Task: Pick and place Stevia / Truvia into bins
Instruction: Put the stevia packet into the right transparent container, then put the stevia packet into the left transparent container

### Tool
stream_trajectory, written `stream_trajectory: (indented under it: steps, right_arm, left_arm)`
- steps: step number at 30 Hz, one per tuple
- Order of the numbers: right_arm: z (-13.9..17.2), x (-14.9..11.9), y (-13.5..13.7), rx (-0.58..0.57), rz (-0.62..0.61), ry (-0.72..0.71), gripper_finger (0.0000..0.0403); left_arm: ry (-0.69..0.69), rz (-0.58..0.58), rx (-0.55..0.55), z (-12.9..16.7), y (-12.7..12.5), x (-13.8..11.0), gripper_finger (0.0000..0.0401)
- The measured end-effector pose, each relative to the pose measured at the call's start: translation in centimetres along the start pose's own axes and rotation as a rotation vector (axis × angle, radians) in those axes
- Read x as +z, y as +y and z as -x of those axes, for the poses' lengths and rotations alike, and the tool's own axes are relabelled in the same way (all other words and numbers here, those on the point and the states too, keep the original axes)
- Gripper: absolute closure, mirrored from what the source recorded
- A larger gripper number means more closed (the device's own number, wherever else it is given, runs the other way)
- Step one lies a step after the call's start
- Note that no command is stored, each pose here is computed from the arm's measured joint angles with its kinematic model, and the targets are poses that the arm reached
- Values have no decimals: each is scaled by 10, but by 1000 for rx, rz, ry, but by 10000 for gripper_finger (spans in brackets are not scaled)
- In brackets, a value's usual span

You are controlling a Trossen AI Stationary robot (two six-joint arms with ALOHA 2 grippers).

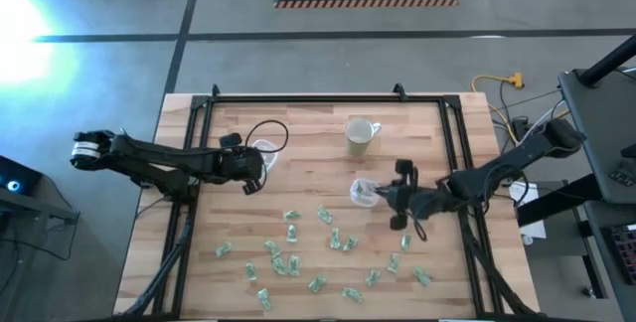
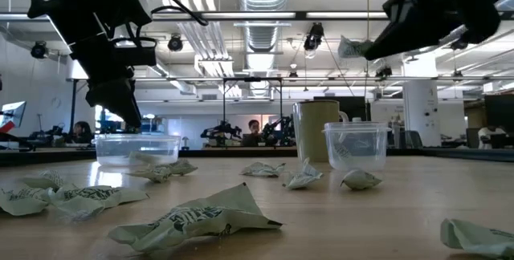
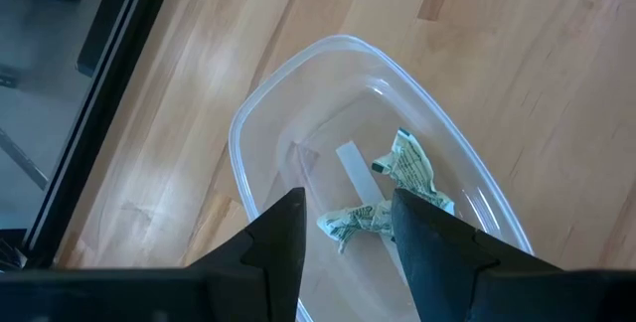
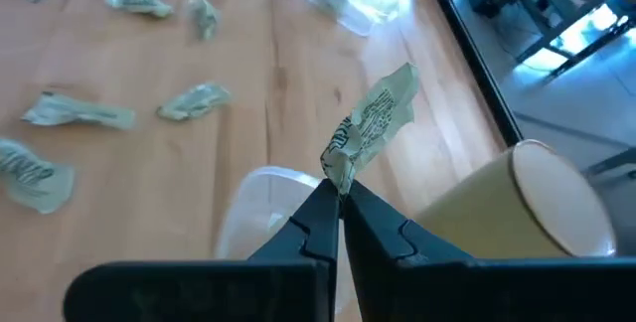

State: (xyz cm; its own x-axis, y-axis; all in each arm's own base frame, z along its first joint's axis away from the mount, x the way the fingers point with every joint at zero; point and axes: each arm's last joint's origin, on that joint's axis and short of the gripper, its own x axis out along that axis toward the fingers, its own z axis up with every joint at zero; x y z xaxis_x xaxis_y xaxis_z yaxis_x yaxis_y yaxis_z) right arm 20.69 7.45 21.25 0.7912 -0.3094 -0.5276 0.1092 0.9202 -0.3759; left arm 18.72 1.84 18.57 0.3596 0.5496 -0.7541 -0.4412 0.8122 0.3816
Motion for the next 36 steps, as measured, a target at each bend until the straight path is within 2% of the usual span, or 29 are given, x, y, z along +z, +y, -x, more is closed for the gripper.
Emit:
stream_trajectory:
  steps: [4, 9, 16, 24, 30, 36]
  right_arm:
    - [-10, -1, -15, 47, -41, 35, 394]
    - [-27, -10, -16, 135, -53, 111, 394]
    - [-40, -19, -7, 149, -13, 187, 394]
    - [-42, -19, -6, 148, -9, 191, 392]
    - [-42, -19, -6, 139, -33, 193, 355]
    - [-41, -20, -9, 68, -14, 214, 310]
  left_arm:
    - [0, -4, 0, 0, 0, 0, 266]
    - [0, -20, 0, 0, 0, 0, 266]
    - [0, -20, 0, 0, 0, 0, 266]
    - [0, -19, 0, 0, 0, 0, 266]
    - [0, -19, 0, 0, 0, 0, 266]
    - [0, -19, 0, 0, 0, 0, 266]
